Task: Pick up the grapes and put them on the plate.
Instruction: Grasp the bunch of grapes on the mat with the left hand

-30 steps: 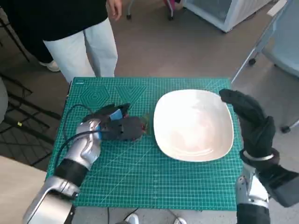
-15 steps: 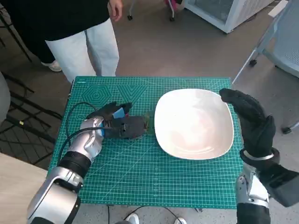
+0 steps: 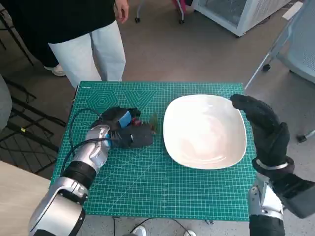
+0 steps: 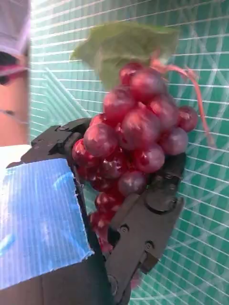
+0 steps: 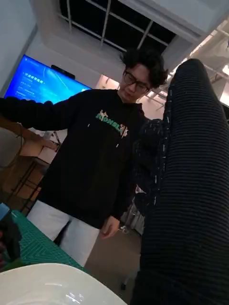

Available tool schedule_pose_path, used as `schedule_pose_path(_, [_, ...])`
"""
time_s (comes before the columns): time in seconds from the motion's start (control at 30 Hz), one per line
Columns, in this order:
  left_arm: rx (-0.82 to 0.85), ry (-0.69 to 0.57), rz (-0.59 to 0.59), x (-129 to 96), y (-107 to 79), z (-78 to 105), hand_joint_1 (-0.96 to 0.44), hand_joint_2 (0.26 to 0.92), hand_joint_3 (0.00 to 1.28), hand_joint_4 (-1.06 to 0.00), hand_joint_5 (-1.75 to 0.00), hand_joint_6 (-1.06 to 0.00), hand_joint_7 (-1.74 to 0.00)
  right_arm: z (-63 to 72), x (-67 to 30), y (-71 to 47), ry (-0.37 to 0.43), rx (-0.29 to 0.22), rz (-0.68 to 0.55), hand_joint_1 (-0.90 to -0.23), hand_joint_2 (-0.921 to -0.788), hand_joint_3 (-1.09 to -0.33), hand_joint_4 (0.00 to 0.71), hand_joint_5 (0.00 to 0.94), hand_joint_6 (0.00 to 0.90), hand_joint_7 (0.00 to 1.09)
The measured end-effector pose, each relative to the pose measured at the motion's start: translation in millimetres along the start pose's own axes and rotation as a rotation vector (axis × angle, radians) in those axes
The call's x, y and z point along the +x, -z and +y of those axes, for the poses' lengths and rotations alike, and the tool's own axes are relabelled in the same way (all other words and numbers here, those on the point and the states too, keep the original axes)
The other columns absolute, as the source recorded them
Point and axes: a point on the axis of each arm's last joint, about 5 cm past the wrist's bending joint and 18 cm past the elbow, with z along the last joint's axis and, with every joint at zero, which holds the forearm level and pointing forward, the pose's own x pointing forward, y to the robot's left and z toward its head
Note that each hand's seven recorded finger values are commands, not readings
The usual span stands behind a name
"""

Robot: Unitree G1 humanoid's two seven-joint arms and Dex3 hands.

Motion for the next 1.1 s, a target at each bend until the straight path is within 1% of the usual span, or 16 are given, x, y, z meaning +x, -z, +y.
schedule_pose_path(0.1, [0.01,-0.011,-0.008,-0.6,-0.6,-0.1,0.0,0.916,0.03,-0.8,-1.03,-0.62,-1.18,0.0,0.0,0.1,0.0,0.0,0.001,-0.596,-0.921,-0.69,0.181,0.0,0.007,0.37])
schedule_pose_path(0.23, [0.016,-0.017,-0.017,-1.4,-1.1,0.5,0.0,0.919,0.03,-0.79,-1.06,-0.61,-1.18,0.0,0.0,0.3,0.0,0.001,0.002,-0.596,-0.921,-0.69,0.181,0.0,0.007,0.37])
schedule_pose_path(0.57, [0.019,-0.024,-0.047,-3.5,-2.0,1.2,0.0,0.919,0.06,-0.73,-1.2,-0.61,-1.11,-0.1,1.0,1.0,-0.001,0.004,0.003,-0.596,-0.921,-0.69,0.181,0.0,0.008,0.37])
schedule_pose_path(0.87, [0.019,-0.022,-0.054,-4.1,-2.2,-0.1,0.0,0.92,0.07,-0.71,-1.21,-0.6,-1.12,-0.3,2.6,1.4,-0.005,0.005,0.002,-0.596,-0.921,-0.691,0.181,0.0,0.008,0.37])
schedule_pose_path(1.1, [0.02,-0.023,-0.058,-4.1,-2.2,-0.5,0.0,0.92,0.09,-0.67,-1.24,-0.59,-1.15,-0.3,3.2,1.7,-0.007,0.006,0.003,-0.597,-0.921,-0.693,0.18,0.0,0.006,0.37])
